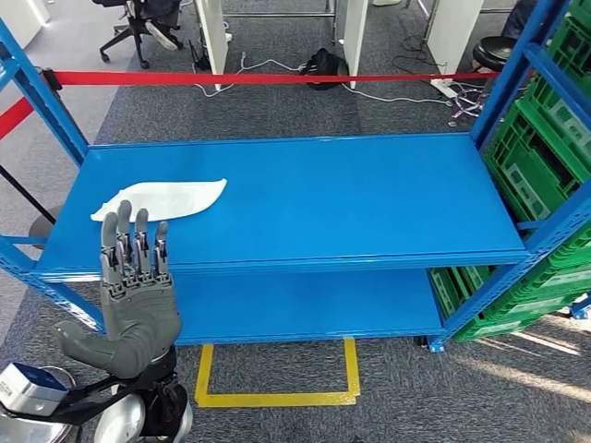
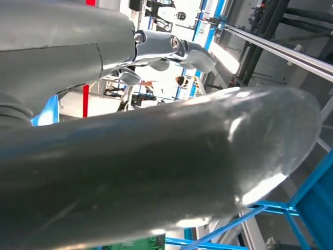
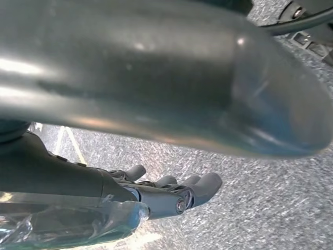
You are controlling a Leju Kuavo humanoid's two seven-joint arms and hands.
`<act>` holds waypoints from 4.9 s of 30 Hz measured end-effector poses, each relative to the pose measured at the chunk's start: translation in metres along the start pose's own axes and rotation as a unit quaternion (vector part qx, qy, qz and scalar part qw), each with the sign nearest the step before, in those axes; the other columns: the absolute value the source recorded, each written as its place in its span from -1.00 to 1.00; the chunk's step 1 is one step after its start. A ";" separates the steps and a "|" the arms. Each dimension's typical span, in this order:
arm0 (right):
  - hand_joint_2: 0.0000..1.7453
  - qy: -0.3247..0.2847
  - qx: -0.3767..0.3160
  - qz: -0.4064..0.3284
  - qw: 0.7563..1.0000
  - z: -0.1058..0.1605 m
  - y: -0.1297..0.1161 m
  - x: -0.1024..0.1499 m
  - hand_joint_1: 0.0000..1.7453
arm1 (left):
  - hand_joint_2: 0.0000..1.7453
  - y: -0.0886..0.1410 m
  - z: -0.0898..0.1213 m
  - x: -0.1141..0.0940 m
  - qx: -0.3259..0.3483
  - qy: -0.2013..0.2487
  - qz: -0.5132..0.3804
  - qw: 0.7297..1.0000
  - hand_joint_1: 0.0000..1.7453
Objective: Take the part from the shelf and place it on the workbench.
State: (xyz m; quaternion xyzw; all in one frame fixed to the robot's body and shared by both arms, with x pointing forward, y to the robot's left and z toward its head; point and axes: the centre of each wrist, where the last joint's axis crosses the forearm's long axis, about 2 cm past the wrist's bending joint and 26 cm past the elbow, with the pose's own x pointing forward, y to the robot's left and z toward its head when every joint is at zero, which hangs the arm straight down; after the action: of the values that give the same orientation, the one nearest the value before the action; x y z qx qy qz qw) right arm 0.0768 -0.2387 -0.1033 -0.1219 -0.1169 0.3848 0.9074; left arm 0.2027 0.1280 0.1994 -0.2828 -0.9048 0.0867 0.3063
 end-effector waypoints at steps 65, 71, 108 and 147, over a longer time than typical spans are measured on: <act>-1.00 -0.005 0.001 0.008 1.000 0.001 0.003 0.001 -1.00 | -1.00 0.004 -0.002 0.006 0.019 -0.011 -0.022 1.000 -1.00; 0.50 -0.006 0.005 0.006 1.000 0.001 0.003 0.001 -1.00 | -1.00 0.004 -0.002 0.006 0.018 -0.011 -0.023 1.000 -1.00; 1.00 0.006 0.002 0.006 1.000 0.000 -0.007 0.018 -1.00 | -1.00 -0.002 -0.003 -0.004 0.024 0.002 -0.032 0.999 -1.00; 1.00 -0.005 0.018 0.001 1.000 0.000 -0.007 0.019 -1.00 | -1.00 0.105 -0.017 -0.015 -0.083 0.111 -0.380 0.914 -1.00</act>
State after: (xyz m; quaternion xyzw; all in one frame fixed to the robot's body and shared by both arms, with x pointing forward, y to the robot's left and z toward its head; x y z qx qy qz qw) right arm 0.0946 -0.2294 -0.0990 -0.1041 -0.1143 0.3886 0.9083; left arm 0.2710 0.2064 0.1711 0.0507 -0.9081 -0.1433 0.3901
